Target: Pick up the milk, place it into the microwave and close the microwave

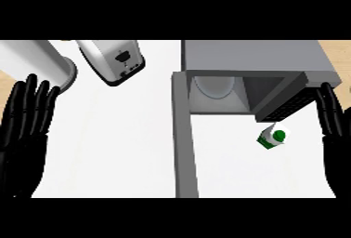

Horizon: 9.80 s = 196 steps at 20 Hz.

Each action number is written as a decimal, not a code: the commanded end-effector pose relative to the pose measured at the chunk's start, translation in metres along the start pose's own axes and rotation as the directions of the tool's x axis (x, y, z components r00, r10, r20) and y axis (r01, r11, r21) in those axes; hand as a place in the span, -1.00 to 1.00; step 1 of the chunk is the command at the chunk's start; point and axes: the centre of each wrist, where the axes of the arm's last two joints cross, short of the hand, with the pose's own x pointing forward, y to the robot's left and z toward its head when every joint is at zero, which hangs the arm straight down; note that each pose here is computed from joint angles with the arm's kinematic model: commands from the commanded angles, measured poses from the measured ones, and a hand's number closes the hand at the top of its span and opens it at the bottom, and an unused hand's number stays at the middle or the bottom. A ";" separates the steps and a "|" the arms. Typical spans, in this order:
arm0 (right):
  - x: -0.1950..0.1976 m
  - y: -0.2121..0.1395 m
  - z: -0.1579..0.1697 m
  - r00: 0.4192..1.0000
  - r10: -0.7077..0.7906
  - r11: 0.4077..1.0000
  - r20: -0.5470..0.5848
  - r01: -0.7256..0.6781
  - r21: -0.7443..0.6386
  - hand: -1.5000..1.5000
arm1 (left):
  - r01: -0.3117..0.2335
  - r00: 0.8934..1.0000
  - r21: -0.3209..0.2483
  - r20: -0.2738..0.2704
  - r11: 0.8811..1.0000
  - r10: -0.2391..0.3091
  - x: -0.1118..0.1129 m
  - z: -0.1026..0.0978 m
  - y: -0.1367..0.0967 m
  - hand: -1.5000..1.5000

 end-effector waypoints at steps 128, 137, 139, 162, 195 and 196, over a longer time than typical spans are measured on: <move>-0.172 0.078 -0.089 0.956 0.288 0.951 -0.054 -0.279 0.135 1.00 | -0.080 0.987 0.109 -0.131 0.991 0.094 0.052 0.121 0.132 -1.00; -0.179 0.078 -0.150 0.899 0.428 0.900 -0.094 -0.414 0.135 1.00 | -0.076 0.989 0.102 -0.122 0.992 0.088 0.037 0.107 0.151 -1.00; -0.178 0.096 -0.155 0.877 0.472 0.880 -0.088 -0.462 0.112 1.00 | -0.063 0.990 0.079 -0.122 0.995 0.073 0.049 0.108 0.145 -1.00; -0.189 0.005 -0.159 0.561 0.817 0.558 -0.135 -0.828 -0.066 1.00 | -0.102 0.987 0.034 -0.120 0.994 0.105 0.025 0.086 0.143 -1.00; -0.202 0.028 -0.141 0.916 0.385 0.923 -0.112 -0.382 0.044 -1.00 | -0.186 0.975 -0.247 -0.164 0.951 0.148 -0.005 0.055 0.104 -1.00; -0.195 0.033 -0.153 0.931 0.344 0.939 -0.123 -0.343 0.024 -1.00 | -0.197 0.973 -0.233 -0.164 0.952 0.161 -0.011 0.054 0.101 -1.00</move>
